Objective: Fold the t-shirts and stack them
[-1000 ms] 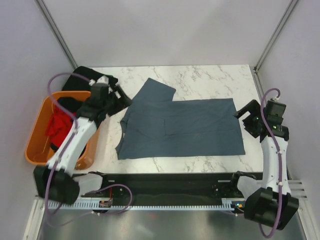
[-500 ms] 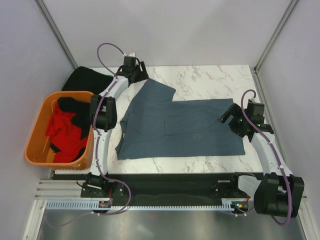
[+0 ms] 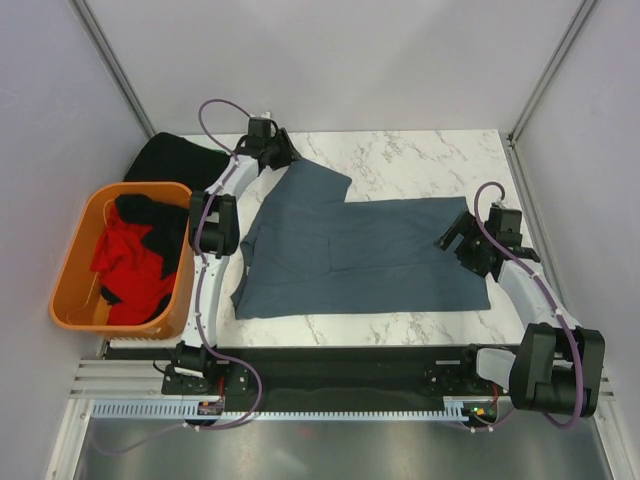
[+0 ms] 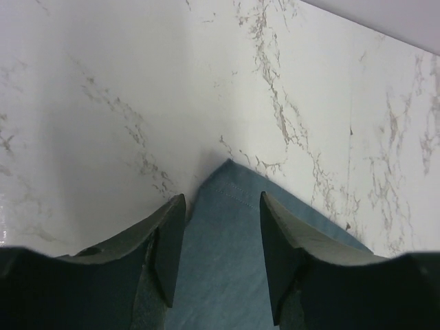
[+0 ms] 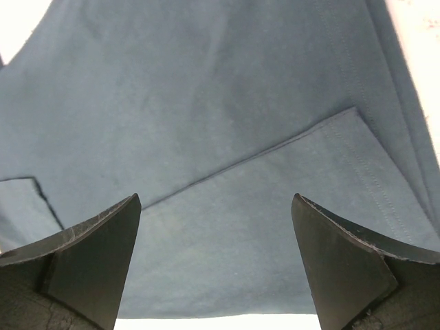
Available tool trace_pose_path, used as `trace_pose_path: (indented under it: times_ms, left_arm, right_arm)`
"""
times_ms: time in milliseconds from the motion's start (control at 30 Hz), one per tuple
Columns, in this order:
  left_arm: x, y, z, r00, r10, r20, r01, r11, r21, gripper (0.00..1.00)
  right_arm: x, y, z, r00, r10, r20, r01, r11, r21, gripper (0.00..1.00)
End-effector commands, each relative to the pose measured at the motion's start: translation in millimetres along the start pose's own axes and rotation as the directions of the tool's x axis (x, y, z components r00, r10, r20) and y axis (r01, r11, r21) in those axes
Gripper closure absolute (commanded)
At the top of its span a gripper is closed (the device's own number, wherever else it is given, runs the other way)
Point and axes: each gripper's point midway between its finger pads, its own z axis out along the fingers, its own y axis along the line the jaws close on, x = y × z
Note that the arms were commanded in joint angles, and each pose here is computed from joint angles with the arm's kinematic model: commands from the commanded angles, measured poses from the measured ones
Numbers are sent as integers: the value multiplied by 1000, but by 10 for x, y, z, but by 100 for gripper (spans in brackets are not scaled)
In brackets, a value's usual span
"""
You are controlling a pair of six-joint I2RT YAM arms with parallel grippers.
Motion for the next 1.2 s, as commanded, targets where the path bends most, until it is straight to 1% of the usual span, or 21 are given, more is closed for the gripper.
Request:
trace_pose_path:
  times_ms: [0,33,67,100,133,167,200,233,267,300,333,400,433,500,667,767,800,933,1067,1100,1167]
  left_arm:
    - [246,-40,76,991,-97,-89,103,992,69,49]
    - [231,-58,66,988,-112,-104,124,985,116,52]
    - [305,9,115,982,-135,-130,152,980,132,55]
    - [324,41,130,976,-160,-144,182,972,151,61]
    - [381,31,95,962,-193,-191,233,949,214,68]
    - [278,42,87,968,-197,-157,232,940,249,71]
    - [283,64,82,966,-204,-157,238,941,240,79]
    - [268,48,77,967,-202,-157,236,940,246,84]
    - [274,47,80,967,-201,-159,236,940,248,89]
    - [282,50,83,966,-201,-161,237,939,248,98]
    - [281,52,78,966,-202,-163,238,938,251,98]
    - [288,56,79,965,-203,-163,240,938,250,98]
    - [289,54,78,965,-203,-164,240,938,251,98]
    - [289,50,75,966,-202,-164,239,937,253,98]
    - [262,41,52,966,-203,-158,240,932,271,98]
    - [287,57,54,965,-209,-161,247,930,274,98]
    - [280,56,54,965,-210,-159,247,930,273,98]
    - [282,60,57,964,-211,-160,249,930,270,98]
    - [282,60,57,964,-211,-160,249,930,270,98]
    - [268,54,53,965,-210,-157,247,930,271,98]
    - [268,54,53,965,-210,-157,247,930,271,98]
  right_arm:
    - [-249,35,16,997,-42,64,40,999,26,2]
    - [-330,67,22,997,-43,71,41,999,30,2]
    - [-361,73,34,997,-44,70,41,998,37,2]
    - [-421,66,44,996,-44,79,40,998,54,2]
    - [-543,132,35,994,-48,97,44,998,50,2]
    - [-549,100,112,996,-47,75,42,997,71,2]
    - [-592,88,139,996,-46,72,39,995,89,2]
    - [-783,148,121,993,-42,108,30,994,104,2]
    - [-778,118,212,996,-33,79,23,992,124,2]
    - [-843,155,242,996,-29,82,19,993,120,2]
    - [-1010,246,230,993,-27,114,14,994,110,2]
    - [-1113,225,352,993,-28,112,11,990,141,2]
    - [-1262,193,424,990,-40,133,16,983,180,2]
    - [-1352,119,517,991,-59,124,28,971,237,2]
    - [-1617,28,1025,993,-93,78,64,947,315,3]
    - [-1704,-59,1272,994,-90,64,62,932,358,9]
    - [-1772,-27,1320,993,-88,76,56,934,353,14]
    - [-1700,-93,1629,997,-68,35,51,935,350,24]
    - [-1668,-61,1743,997,-71,21,60,940,336,34]
    - [-1659,-74,1758,997,-73,20,62,939,338,40]
    - [-1678,-76,1752,995,-91,26,76,934,349,43]
